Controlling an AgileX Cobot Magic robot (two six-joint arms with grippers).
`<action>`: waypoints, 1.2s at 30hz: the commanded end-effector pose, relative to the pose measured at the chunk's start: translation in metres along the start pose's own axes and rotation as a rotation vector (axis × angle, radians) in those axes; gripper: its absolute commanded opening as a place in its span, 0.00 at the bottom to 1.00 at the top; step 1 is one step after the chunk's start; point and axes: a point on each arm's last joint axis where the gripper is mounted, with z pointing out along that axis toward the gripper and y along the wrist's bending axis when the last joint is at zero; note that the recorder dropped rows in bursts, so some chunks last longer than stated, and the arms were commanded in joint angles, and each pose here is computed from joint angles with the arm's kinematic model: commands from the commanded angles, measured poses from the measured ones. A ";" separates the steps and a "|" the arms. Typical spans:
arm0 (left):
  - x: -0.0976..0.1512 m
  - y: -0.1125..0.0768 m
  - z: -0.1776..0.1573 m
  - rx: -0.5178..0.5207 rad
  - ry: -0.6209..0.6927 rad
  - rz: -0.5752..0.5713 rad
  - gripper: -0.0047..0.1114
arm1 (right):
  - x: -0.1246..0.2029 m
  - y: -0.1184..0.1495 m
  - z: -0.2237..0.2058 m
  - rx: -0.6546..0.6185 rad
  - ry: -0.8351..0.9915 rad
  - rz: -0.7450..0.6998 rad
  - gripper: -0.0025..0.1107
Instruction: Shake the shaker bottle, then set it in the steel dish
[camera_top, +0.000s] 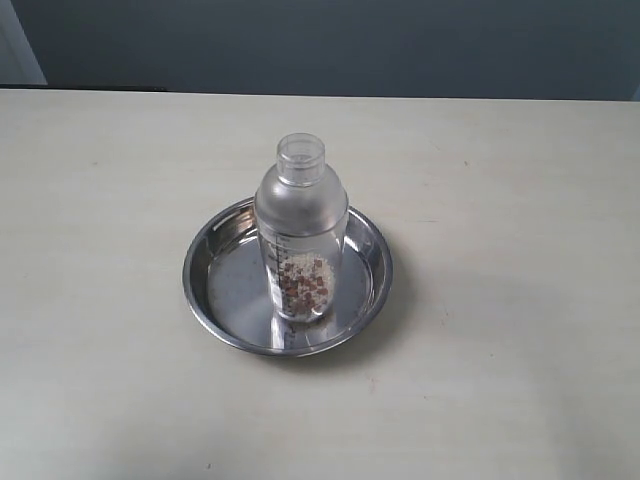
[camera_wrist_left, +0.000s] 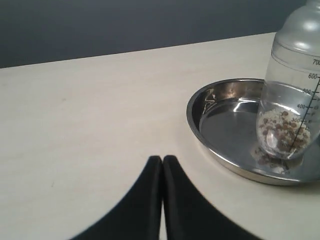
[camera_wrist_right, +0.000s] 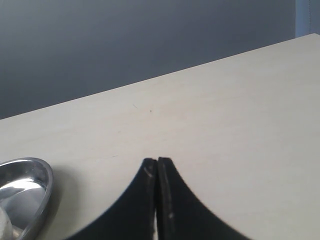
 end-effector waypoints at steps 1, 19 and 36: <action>-0.001 0.001 0.000 -0.019 -0.029 0.005 0.05 | -0.001 0.000 0.000 0.003 -0.016 -0.004 0.02; -0.009 0.002 -0.001 -0.031 -0.116 0.040 0.05 | -0.001 0.000 0.000 0.003 -0.016 -0.004 0.02; -0.009 0.002 -0.001 -0.033 -0.113 0.044 0.05 | -0.001 0.000 0.000 0.003 -0.016 -0.004 0.02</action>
